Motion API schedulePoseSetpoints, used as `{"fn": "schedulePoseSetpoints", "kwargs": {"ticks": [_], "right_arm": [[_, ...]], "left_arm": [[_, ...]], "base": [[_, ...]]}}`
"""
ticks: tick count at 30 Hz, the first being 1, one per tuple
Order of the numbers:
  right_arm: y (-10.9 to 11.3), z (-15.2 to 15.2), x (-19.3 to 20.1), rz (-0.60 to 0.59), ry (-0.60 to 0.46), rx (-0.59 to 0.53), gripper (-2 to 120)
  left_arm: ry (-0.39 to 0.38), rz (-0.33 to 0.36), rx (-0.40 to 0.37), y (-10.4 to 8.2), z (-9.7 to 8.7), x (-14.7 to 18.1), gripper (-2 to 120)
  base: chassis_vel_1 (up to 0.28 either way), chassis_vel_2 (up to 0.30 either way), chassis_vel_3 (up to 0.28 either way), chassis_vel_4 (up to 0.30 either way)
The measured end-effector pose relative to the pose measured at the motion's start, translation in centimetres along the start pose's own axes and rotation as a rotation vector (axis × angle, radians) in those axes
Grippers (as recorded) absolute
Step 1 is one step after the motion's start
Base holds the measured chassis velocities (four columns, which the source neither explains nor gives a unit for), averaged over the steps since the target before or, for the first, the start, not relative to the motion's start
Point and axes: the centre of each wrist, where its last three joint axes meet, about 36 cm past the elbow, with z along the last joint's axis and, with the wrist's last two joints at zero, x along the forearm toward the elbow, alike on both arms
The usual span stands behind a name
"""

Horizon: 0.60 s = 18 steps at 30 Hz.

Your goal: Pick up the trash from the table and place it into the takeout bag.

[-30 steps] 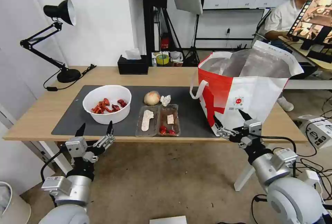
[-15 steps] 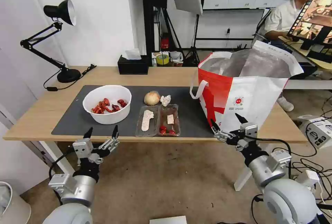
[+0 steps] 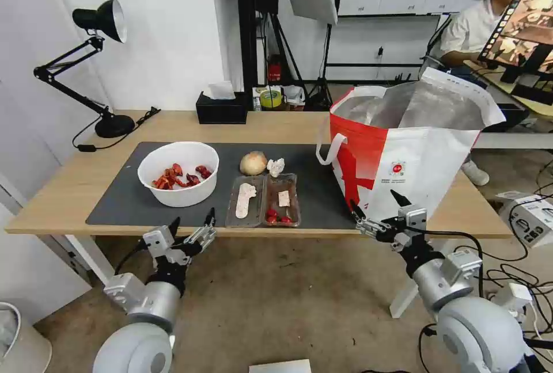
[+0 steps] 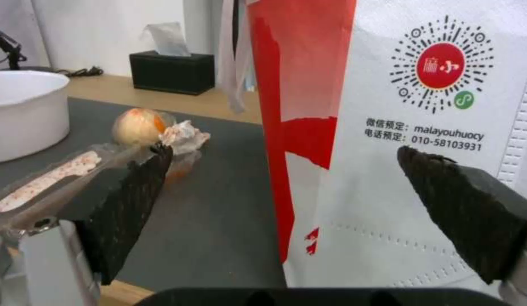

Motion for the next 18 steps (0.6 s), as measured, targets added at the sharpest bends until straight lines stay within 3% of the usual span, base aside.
{"fn": "schedulePoseSetpoints", "kwargs": {"ticks": [5,12,18], "right_arm": [[-0.1,0.2,-0.1,0.008,0.002,0.006,100],[0.0,0.3,-0.1,0.019,0.001,0.008,100],[0.0,0.4,0.0,0.021,0.001,0.007,100]], "left_arm": [[0.064,-0.022,0.096,-1.6,-0.5,-0.4,100],[0.153,-0.039,0.311,-3.1,-1.3,-0.7,100],[0.207,-0.053,0.401,-3.5,-1.6,-0.8,100]], "base": [[0.000,0.000,0.000,0.000],[0.000,0.000,0.000,0.000],[0.000,0.000,0.000,0.000]]}}
